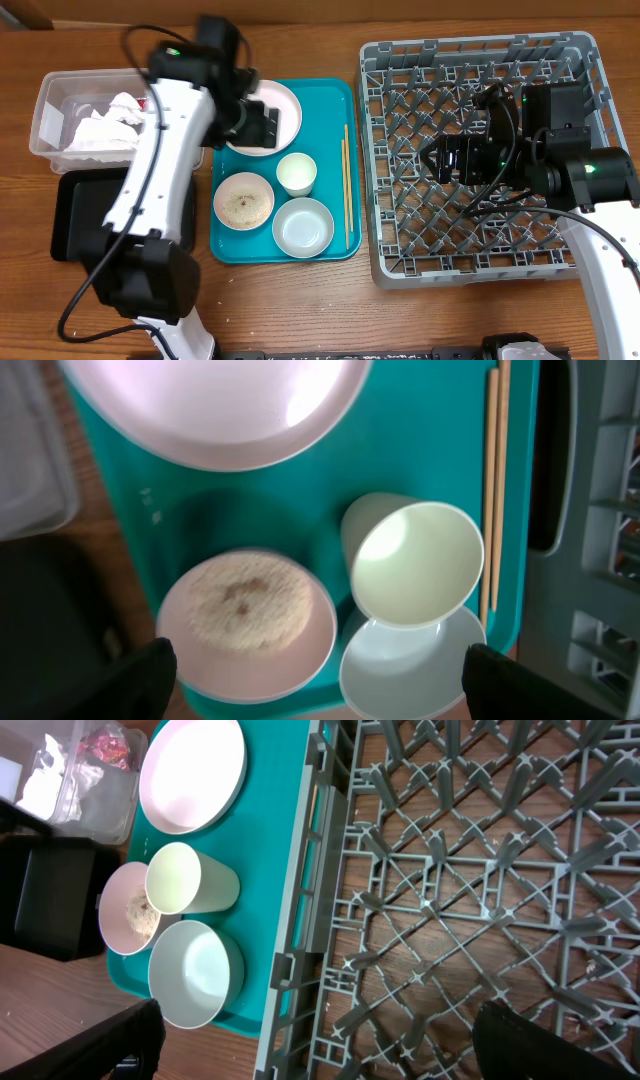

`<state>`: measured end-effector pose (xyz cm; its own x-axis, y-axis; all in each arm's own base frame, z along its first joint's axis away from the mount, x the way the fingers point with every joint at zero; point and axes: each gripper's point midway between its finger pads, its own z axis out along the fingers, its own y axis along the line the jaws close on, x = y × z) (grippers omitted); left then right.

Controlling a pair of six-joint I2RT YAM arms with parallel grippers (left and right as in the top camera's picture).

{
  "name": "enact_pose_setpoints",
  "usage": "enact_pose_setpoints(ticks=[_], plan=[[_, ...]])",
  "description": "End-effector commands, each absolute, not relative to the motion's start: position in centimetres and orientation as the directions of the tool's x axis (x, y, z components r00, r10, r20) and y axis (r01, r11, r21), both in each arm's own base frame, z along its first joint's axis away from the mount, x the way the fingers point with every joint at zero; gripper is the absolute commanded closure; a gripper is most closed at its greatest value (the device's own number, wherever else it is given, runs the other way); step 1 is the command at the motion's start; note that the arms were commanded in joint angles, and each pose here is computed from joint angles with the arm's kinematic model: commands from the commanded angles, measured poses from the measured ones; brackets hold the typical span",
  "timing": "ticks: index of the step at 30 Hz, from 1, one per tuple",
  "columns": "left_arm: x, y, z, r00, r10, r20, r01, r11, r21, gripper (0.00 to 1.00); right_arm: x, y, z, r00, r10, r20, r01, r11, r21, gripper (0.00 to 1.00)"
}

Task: Sort waste into correct bins and load items into the dishwasher
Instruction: 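Grasp the white cup on the teal tray with the left gripper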

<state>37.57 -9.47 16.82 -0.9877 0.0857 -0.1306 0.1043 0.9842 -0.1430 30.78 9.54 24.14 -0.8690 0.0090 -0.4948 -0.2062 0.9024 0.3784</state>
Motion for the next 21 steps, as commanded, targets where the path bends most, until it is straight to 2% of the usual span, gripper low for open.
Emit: enact_pose_setpoints(ticks=[1, 10, 15, 21], plan=[[37.9, -10.5, 13.7, -0.979, 0.149, -0.14, 0.167, 0.977, -0.131, 0.09, 31.1, 9.8, 25.3, -0.852, 0.009, -0.524, -0.224, 0.898, 0.38, 0.0], [38.1, -11.1, 8.0, -0.972, 0.177, -0.153, 0.199, 0.97, -0.138, 0.28, 31.1, 9.8, 25.2, -0.855, 0.009, -0.518, -0.222, 0.898, 0.38, 0.0], [37.5, -12.3, 6.5, -0.956, 0.242, -0.165, 0.269, 0.949, -0.163, 0.31, 31.1, 9.8, 25.2, -0.855, 0.009, -0.518, -0.221, 0.898, 0.381, 0.0], [38.0, -12.8, 6.0, -0.95, 0.244, -0.197, 0.277, 0.946, -0.166, 0.57, 31.1, 9.8, 25.1, -0.856, 0.009, -0.516, -0.221, 0.898, 0.381, 0.0]])
